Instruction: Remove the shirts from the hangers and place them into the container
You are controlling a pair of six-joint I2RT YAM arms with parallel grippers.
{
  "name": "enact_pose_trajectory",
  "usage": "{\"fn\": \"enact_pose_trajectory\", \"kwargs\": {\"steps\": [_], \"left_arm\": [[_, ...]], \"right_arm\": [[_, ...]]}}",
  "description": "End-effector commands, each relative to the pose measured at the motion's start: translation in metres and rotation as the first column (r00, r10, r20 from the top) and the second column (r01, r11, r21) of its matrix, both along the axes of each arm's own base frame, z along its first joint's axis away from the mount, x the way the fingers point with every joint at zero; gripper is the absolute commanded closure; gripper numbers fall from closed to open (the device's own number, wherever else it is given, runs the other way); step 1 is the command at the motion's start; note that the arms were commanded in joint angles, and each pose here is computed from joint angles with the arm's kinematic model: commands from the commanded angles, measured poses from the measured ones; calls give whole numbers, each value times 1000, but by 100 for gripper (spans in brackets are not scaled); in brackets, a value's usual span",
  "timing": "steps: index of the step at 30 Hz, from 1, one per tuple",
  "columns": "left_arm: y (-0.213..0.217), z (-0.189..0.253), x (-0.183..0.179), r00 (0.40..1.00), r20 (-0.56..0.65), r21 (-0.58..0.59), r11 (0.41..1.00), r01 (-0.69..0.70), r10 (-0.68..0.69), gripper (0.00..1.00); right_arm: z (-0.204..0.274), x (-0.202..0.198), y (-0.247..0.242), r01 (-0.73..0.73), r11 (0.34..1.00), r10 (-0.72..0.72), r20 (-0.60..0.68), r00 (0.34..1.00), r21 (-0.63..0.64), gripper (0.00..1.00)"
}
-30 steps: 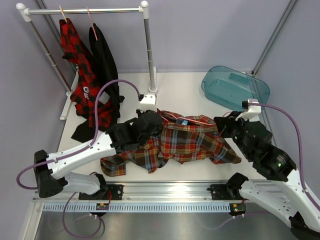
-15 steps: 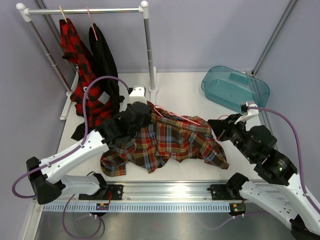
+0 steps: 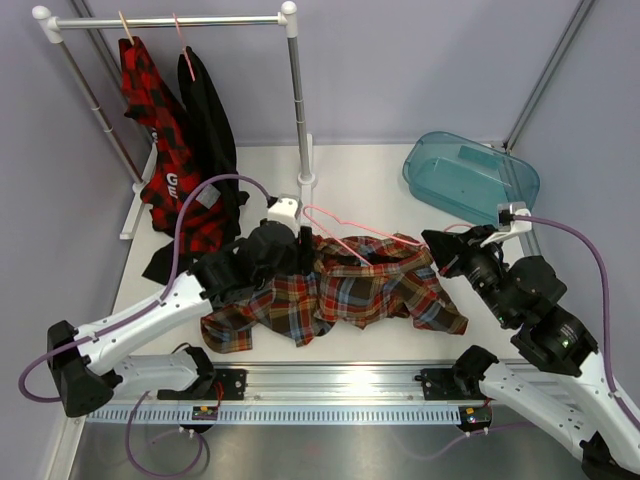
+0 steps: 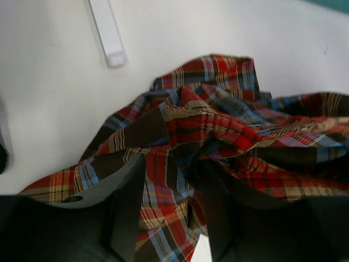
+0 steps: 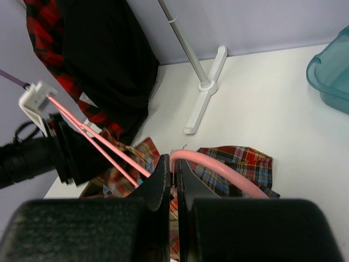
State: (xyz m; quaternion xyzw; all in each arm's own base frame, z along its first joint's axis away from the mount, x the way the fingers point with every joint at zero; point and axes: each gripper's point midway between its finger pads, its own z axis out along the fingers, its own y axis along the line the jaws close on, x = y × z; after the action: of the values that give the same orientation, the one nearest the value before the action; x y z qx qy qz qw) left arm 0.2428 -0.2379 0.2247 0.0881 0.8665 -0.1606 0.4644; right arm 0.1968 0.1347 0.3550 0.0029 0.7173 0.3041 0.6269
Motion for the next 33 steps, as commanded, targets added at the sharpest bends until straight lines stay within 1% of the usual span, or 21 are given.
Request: {"fn": "enact_pose_trajectory", "kwargs": {"steps": [1, 2, 3, 4, 7, 8, 10, 11, 13, 14, 18, 20, 22, 23, 26, 27, 28, 29, 30, 32, 33], "left_arm": [[-9, 0, -16, 990, 18, -25, 990, 137, -137, 37], [-14, -1, -20, 983, 21, -33, 982, 184, -184, 30], [-14, 0, -22, 980, 26, -36, 980, 197, -197, 24], [-13, 5, -25, 977, 41, -48, 976, 211, -209, 13], [-6, 24, -30, 966, 103, -58, 968, 242, -236, 3], [1, 42, -35, 959, 153, -83, 964, 254, -239, 1], [10, 61, -41, 937, 221, -74, 953, 292, -270, 1], [18, 77, -47, 925, 263, -88, 948, 307, -275, 1], [26, 91, -52, 901, 299, -56, 937, 345, -314, 1], [31, 101, -57, 894, 306, -45, 933, 356, -327, 1], [40, 116, -68, 867, 323, 0, 916, 401, -380, 1], [38, 117, -72, 848, 334, 15, 902, 431, -411, 1], [32, 117, -72, 834, 328, 33, 887, 460, -444, 1], [27, 117, -76, 811, 324, 53, 865, 499, -488, 1], [11, 123, -76, 775, 303, 76, 824, 561, -555, 1], [6, 126, -77, 741, 307, 111, 795, 596, -598, 1], [4, 136, -76, 725, 323, 123, 787, 605, -608, 1], [-2, 129, -74, 709, 289, 159, 763, 627, -643, 1], [-3, 130, -74, 699, 283, 174, 752, 636, -657, 1], [-7, 128, -72, 681, 247, 204, 725, 658, -689, 1], [-10, 126, -75, 654, 237, 220, 695, 684, -719, 1]], "right_arm": [[44, 4, -6, 37, 993, -48, 108, 993, 109, 100], [50, 5, -6, 37, 992, -51, 121, 991, 122, 100], [52, 6, -5, 36, 992, -52, 123, 991, 124, 100], [54, 9, -2, 35, 992, -50, 123, 991, 120, 100], [57, 16, 5, 33, 995, -45, 129, 991, 99, 100], [56, 17, 6, 34, 996, -45, 129, 991, 87, 100], [49, 22, 14, 14, 999, -18, 124, 992, 32, 100], [45, 23, 17, 5, 1000, -6, 120, 993, 11, 100], [33, 26, 25, -23, 999, 27, 108, 994, -34, 100], [30, 27, 27, -29, 999, 33, 108, 994, -42, 100], [14, 35, 29, -6, 998, 11, 76, 997, -57, 100], [14, 35, 32, -24, 998, 29, 88, 996, -65, 100], [10, 33, 42, -74, 992, 84, 94, 992, -101, 100], [9, 33, 46, -97, 988, 109, 99, 989, -118, 100], [4, 27, 65, -212, 960, 231, 91, 969, -181, 100], [1, 24, 73, -258, 945, 279, 86, 956, -199, 100], [0, 24, 76, -270, 941, 292, 86, 952, -206, 100], [0, 21, 81, -299, 931, 323, 88, 942, -211, 100], [-3, 18, 86, -336, 914, 363, 87, 928, -229, 100], [-5, 15, 89, -360, 901, 390, 87, 917, -240, 100], [-5, 12, 92, -379, 891, 412, 92, 907, -249, 100]]}}
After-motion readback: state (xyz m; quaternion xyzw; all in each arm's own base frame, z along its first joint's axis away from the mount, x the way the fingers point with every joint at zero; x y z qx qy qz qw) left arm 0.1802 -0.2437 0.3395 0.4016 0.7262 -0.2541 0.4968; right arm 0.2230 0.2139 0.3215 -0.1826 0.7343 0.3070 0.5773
